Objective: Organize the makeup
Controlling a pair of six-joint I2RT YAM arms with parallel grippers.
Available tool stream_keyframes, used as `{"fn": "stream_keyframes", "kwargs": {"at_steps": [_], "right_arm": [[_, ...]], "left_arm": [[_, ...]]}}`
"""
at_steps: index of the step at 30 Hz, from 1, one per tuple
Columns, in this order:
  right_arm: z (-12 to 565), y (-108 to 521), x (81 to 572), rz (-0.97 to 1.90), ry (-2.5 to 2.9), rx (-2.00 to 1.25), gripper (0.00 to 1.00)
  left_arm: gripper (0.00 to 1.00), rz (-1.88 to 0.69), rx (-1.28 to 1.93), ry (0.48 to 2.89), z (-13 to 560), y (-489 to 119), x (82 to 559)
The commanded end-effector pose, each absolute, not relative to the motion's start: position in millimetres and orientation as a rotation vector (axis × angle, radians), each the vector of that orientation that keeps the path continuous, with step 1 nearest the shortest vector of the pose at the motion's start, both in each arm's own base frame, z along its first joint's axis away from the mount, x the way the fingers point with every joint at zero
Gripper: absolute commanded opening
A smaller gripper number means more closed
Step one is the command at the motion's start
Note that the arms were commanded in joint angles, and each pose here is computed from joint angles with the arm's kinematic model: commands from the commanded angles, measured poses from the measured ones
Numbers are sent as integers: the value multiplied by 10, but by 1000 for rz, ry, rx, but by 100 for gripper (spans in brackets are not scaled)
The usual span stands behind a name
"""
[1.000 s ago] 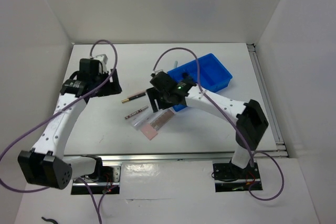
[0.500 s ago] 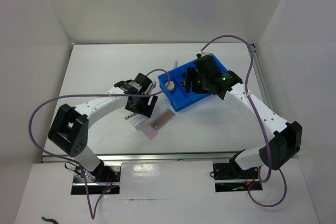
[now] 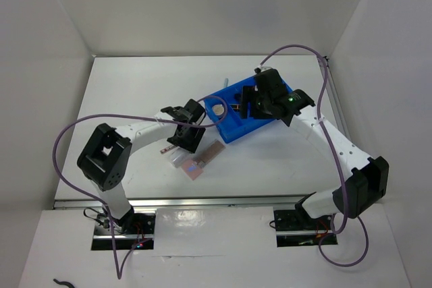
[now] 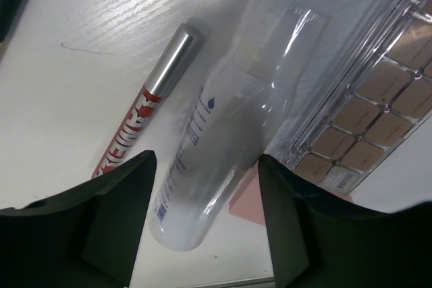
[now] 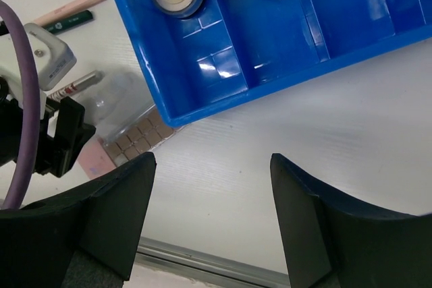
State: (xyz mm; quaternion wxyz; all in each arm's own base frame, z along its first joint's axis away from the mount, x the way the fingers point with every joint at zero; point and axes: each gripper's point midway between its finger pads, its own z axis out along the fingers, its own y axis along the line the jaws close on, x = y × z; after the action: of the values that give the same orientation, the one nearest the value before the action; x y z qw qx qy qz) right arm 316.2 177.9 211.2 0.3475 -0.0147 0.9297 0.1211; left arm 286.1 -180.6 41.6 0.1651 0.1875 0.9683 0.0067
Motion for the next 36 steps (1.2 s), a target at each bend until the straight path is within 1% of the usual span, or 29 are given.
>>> {"fn": "stream_keyframes", "kwargs": {"at_steps": [1, 4, 7, 13, 16, 18, 19, 23, 25, 26, 29, 30, 33, 34, 36], "right_arm": [[2205, 1760, 3191, 337, 2376, -41, 76], [2204, 1760, 3190, 337, 2377, -41, 76], [2236, 1726, 3198, 337, 2367, -30, 76], [2236, 1725, 3198, 337, 2367, -29, 76], [2204, 1730, 3207, 333, 2376, -30, 76], [2218, 1710, 3239, 333, 2367, -19, 76], [2218, 1709, 3239, 333, 2367, -19, 76], [2233, 1613, 3337, 312, 2354, 0, 76], [2277, 1595, 3434, 311, 2338, 19, 76], [2238, 1540, 3509, 295, 2348, 43, 76], [2317, 1477, 3721, 274, 2323, 74, 76], [2320, 1498, 3832, 260, 2321, 80, 76], [2272, 1447, 4118, 173, 2317, 84, 76], [2251, 1385, 4208, 139, 2314, 108, 76], [2180, 1203, 4434, 26, 2319, 136, 76]], "left_arm": [[69, 3, 570, 2720, 425, -1880, 2968], [61, -16, 570, 2716, 427, -1908, 2977], [61, -36, 592, 2728, 368, -1941, 2965], [70, -53, 603, 2749, 278, -1961, 2931], [73, -48, 605, 2757, 248, -1956, 2925], [73, -66, 606, 2753, 240, -1998, 2951], [68, -66, 606, 2753, 239, -1998, 2951], [56, -77, 601, 2735, 338, -1998, 2951], [46, -79, 591, 2709, 456, -2021, 3011], [37, -77, 592, 2712, 504, -2011, 2998], [26, -61, 579, 2685, 695, -2002, 3049], [19, -54, 572, 2671, 772, -1991, 3066], [11, -41, 554, 2634, 1024, -1967, 3107], [5, -51, 548, 2617, 1125, -1986, 3134], [0, -63, 528, 2593, 1285, -1958, 3153]]}}
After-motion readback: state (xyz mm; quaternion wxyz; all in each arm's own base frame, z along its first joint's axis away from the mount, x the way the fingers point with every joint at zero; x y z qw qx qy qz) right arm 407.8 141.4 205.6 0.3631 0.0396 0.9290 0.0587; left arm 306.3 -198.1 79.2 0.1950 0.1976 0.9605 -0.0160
